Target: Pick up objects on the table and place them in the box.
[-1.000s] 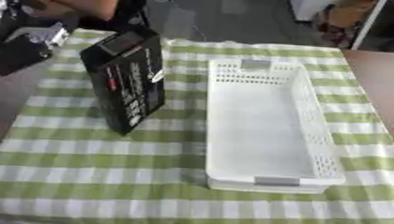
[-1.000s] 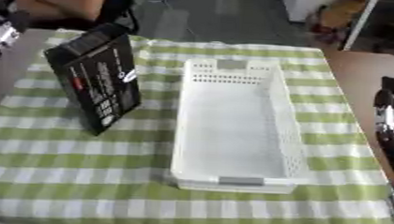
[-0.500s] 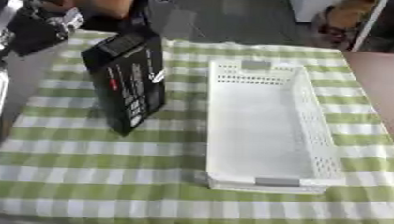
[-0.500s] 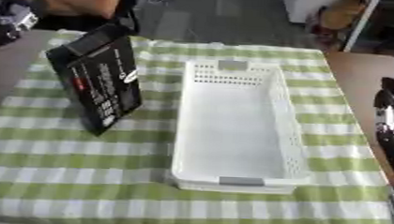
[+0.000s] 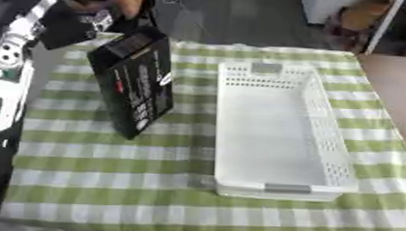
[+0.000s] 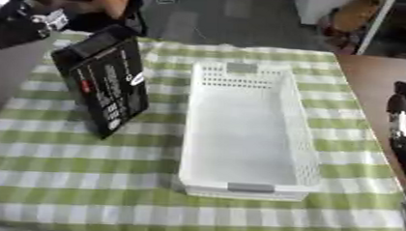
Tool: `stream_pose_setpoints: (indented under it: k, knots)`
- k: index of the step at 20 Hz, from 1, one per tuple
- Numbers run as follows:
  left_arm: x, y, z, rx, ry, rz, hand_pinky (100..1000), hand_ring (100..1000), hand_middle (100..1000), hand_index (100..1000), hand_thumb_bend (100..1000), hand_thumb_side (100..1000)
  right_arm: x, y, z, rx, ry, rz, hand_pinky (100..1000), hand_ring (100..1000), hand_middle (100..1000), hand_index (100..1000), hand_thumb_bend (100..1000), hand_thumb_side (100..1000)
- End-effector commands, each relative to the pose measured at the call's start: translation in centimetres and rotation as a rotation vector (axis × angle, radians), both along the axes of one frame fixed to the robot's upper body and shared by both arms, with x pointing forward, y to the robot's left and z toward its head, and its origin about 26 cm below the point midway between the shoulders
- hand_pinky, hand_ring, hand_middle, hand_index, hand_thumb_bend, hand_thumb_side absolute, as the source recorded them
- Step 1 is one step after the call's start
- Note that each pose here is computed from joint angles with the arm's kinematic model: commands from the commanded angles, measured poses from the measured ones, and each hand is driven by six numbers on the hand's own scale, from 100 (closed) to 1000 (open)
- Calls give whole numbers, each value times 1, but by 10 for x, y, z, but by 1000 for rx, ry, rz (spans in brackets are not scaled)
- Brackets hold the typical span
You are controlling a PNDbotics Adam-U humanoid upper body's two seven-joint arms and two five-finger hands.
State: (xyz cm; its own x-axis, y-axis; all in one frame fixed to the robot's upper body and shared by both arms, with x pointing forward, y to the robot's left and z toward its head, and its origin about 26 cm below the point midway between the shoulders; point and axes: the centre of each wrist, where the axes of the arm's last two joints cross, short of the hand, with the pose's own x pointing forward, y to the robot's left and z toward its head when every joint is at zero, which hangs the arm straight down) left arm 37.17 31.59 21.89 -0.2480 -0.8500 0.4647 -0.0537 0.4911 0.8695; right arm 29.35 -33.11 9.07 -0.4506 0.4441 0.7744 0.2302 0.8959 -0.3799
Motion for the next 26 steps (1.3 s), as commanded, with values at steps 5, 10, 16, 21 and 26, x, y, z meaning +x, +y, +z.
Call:
stream_pose_setpoints:
  k: [5, 10, 16, 21, 26]
  knots:
    - [16, 13, 19, 161, 63, -32, 708, 770, 922, 921, 1000, 761, -1, -6, 5, -29, -5, -2, 835, 858, 779, 928, 282, 657]
    - [30, 18, 16, 239, 134, -51, 733, 786, 923, 925, 1000, 790, -2, -8, 4, -35, 0, -6, 835, 858, 779, 928, 282, 657]
    - [40, 20, 12, 249, 167, -42, 732, 785, 924, 925, 1000, 795, -2, -8, 4, -36, 1, -8, 835, 858, 779, 928, 283, 657]
    - [43, 19, 8, 238, 180, -36, 727, 781, 924, 925, 1000, 801, -2, -8, 3, -35, 3, -7, 835, 858, 779, 928, 283, 657]
    - [47, 15, 5, 225, 192, -45, 725, 778, 923, 925, 1000, 804, -2, -9, 3, -35, 4, -7, 834, 858, 779, 928, 283, 657]
